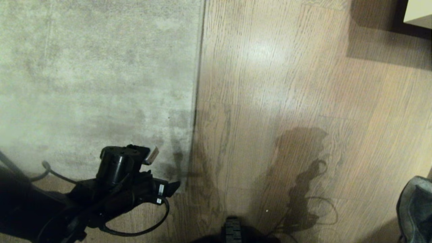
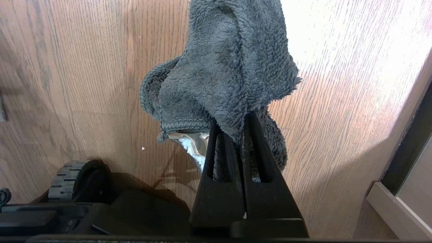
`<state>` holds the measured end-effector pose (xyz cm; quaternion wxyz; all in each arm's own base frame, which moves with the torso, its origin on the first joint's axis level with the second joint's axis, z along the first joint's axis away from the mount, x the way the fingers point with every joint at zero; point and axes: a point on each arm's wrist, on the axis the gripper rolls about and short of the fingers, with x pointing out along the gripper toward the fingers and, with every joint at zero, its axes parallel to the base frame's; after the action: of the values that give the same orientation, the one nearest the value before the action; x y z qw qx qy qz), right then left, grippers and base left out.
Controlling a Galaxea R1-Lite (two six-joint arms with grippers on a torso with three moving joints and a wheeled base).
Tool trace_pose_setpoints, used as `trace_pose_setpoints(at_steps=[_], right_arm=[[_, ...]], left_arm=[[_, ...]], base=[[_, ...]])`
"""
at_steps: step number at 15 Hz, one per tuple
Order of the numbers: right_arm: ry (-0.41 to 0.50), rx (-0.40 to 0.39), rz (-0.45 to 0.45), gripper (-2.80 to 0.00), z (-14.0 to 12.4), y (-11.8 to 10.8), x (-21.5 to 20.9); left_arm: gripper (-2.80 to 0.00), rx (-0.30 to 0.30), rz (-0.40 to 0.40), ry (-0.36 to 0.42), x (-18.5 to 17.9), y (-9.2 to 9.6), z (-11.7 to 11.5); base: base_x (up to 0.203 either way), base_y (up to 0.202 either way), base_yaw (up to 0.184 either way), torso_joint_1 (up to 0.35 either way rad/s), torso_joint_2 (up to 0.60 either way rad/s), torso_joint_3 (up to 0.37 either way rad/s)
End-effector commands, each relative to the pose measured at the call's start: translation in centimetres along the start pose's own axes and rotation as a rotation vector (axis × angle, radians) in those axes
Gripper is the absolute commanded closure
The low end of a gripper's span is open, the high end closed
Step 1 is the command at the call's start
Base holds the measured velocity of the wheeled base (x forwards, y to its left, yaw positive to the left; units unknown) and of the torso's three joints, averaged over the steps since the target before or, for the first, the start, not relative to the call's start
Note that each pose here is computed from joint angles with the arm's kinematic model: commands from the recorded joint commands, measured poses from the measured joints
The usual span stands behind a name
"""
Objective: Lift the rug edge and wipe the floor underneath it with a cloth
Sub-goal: Lift up the carpet
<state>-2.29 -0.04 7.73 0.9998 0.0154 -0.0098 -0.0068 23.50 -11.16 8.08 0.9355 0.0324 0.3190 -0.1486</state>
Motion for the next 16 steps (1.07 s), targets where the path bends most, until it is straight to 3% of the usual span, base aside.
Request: trace_pose_setpoints(at_steps=[1, 16], right_arm=[[0.001, 0.0, 0.0, 0.0, 0.0, 0.0, 0.0], [0.001, 0.0, 0.0, 0.0, 0.0, 0.0, 0.0]], left_arm=[[-2.8, 0.012, -0.01, -0.01, 1.0, -0.8, 0.6], [-2.8, 0.037, -0.003, 0.031, 3.2, -1.4, 3.4]], base=[[0.0, 0.0, 0.0, 0.0, 0.0, 0.0], [0.0, 0.0, 0.0, 0.0, 0.0, 0.0]])
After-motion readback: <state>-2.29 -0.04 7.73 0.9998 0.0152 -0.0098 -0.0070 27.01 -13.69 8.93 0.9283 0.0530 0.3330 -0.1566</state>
